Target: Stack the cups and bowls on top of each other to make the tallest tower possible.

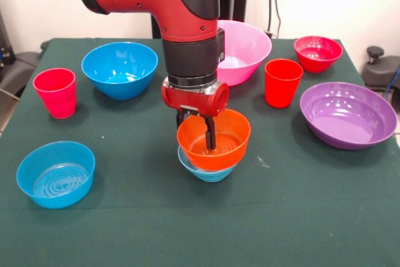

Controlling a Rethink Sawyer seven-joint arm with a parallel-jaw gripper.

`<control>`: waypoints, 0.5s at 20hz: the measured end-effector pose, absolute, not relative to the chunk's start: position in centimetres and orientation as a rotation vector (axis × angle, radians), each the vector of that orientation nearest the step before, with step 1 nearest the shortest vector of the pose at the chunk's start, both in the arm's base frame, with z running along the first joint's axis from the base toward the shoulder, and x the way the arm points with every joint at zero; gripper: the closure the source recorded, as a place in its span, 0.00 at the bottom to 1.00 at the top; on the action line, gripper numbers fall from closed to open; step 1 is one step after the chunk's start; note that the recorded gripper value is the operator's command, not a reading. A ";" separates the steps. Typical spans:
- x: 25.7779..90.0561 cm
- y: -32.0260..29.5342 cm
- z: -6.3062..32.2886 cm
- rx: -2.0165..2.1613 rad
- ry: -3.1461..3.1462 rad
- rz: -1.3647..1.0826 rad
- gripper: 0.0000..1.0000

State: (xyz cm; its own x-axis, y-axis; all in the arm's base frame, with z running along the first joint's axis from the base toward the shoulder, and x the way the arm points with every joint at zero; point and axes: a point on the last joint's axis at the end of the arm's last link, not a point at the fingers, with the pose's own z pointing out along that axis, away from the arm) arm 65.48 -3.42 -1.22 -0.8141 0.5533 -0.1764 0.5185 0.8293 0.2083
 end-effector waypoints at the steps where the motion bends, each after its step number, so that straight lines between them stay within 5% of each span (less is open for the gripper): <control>1: 65.5 -3.4 -1.2 0.828 2.781 0.223 0.00; 10: 65.6 -3.2 -0.9 0.826 2.790 0.230 0.00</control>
State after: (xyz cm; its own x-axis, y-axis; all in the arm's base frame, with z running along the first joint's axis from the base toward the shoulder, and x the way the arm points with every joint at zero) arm 65.58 -3.19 -0.95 -0.8171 0.5518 -0.1670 0.5170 0.8295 0.2110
